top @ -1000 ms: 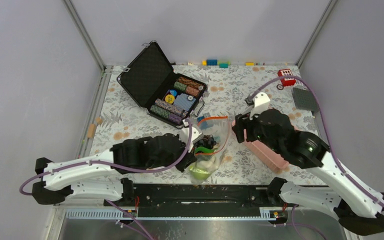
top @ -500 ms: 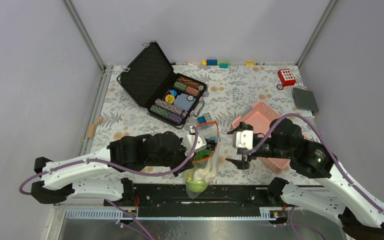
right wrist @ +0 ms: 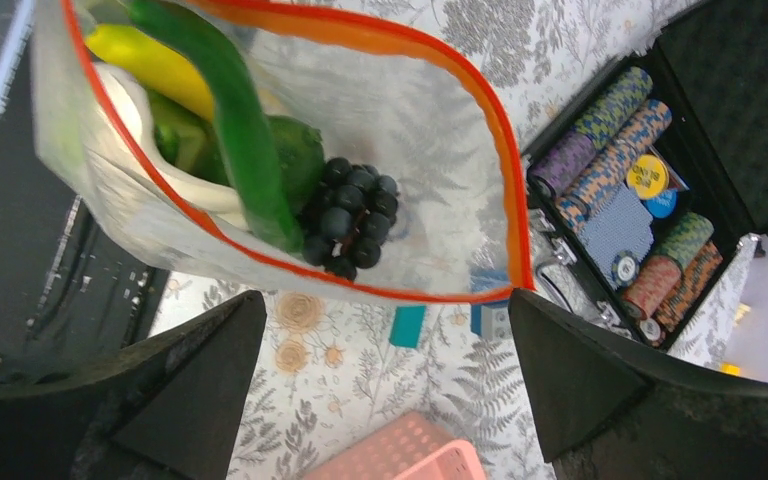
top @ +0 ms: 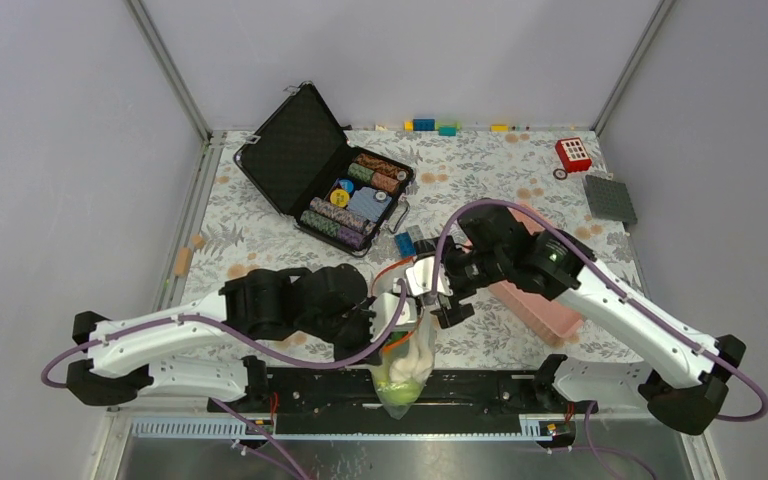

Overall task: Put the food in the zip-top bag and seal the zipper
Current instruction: Adjust the zipper food storage bag at the center of the board.

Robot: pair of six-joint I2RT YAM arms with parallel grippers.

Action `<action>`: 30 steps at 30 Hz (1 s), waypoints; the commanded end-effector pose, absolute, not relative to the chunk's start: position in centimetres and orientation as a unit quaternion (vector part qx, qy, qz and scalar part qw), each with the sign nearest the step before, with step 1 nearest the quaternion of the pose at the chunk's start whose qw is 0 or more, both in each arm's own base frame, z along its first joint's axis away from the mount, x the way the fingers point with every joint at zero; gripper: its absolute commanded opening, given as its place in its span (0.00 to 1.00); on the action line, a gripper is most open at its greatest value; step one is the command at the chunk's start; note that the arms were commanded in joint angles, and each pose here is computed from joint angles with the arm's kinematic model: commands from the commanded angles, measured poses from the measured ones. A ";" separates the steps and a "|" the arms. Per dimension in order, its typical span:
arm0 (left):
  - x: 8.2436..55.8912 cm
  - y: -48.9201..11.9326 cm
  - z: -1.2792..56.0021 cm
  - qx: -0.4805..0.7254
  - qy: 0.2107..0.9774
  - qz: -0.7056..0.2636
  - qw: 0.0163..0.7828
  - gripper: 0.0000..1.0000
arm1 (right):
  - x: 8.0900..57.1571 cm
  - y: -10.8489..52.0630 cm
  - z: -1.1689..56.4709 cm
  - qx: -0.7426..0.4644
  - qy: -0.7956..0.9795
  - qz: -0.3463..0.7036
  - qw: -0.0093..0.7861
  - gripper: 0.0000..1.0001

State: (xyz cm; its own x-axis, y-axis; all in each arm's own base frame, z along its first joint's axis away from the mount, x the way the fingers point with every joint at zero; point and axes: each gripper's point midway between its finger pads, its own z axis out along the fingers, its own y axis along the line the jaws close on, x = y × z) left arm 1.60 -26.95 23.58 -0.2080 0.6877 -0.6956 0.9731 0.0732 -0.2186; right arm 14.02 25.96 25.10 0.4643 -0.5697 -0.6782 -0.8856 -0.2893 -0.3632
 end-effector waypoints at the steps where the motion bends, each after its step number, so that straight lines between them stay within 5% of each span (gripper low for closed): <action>1: 0.5 -28.1 26.2 0.619 0.652 -0.377 0.222 0.00 | 16.4 27.3 26.3 -0.789 0.448 0.179 0.381 1.00; 17: 1.0 -27.9 25.5 0.609 0.656 -0.375 0.242 0.00 | 16.9 29.4 22.8 -0.780 0.455 0.289 0.317 0.89; 22: 1.3 -27.7 25.6 0.607 0.658 -0.370 0.251 0.00 | 16.0 29.0 22.3 -0.786 0.449 0.304 0.299 0.71; 30: 1.6 -27.7 25.6 0.603 0.663 -0.364 0.256 0.00 | 15.7 29.5 21.6 -0.782 0.457 0.330 0.265 0.62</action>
